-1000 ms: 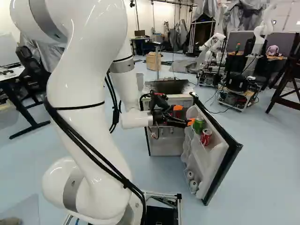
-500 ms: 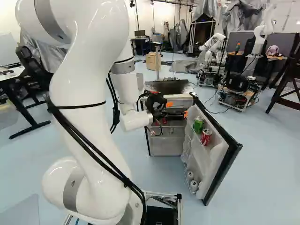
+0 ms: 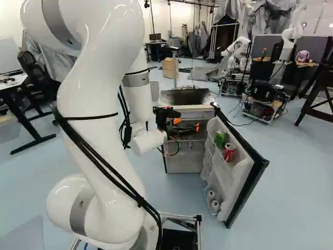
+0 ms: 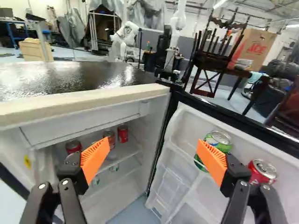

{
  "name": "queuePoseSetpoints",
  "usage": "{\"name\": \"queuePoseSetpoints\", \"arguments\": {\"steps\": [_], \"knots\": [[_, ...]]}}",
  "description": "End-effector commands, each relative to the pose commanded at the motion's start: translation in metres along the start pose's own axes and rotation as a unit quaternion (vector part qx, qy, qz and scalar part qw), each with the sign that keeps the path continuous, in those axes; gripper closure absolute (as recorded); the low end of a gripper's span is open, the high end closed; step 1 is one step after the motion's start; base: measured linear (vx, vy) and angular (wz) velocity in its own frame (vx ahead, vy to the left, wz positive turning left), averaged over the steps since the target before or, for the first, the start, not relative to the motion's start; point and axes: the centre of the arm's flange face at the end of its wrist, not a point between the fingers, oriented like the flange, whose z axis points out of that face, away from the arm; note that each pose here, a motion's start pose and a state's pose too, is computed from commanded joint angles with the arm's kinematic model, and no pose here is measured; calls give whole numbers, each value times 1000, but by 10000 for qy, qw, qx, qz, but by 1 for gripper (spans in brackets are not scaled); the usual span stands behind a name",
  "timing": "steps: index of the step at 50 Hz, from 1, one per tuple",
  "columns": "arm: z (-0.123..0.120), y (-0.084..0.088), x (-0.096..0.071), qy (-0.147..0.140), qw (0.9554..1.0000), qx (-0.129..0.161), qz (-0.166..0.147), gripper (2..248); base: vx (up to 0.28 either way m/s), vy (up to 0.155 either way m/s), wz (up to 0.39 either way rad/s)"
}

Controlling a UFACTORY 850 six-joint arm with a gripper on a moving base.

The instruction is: Grab a drink from the fridge

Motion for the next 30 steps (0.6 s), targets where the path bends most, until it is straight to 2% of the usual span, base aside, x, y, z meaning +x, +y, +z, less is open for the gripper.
{"name": "queuePoseSetpoints", "arguments": {"steps": [11,14,30], "knots": [[-10,-5,-11,-105,9982,561,-175,3,0,0,0],[-10,-6,-13,-113,9979,615,-190,3,0,0,0],[-10,-18,-27,-221,9893,1390,-370,3,0,0,0]]}}
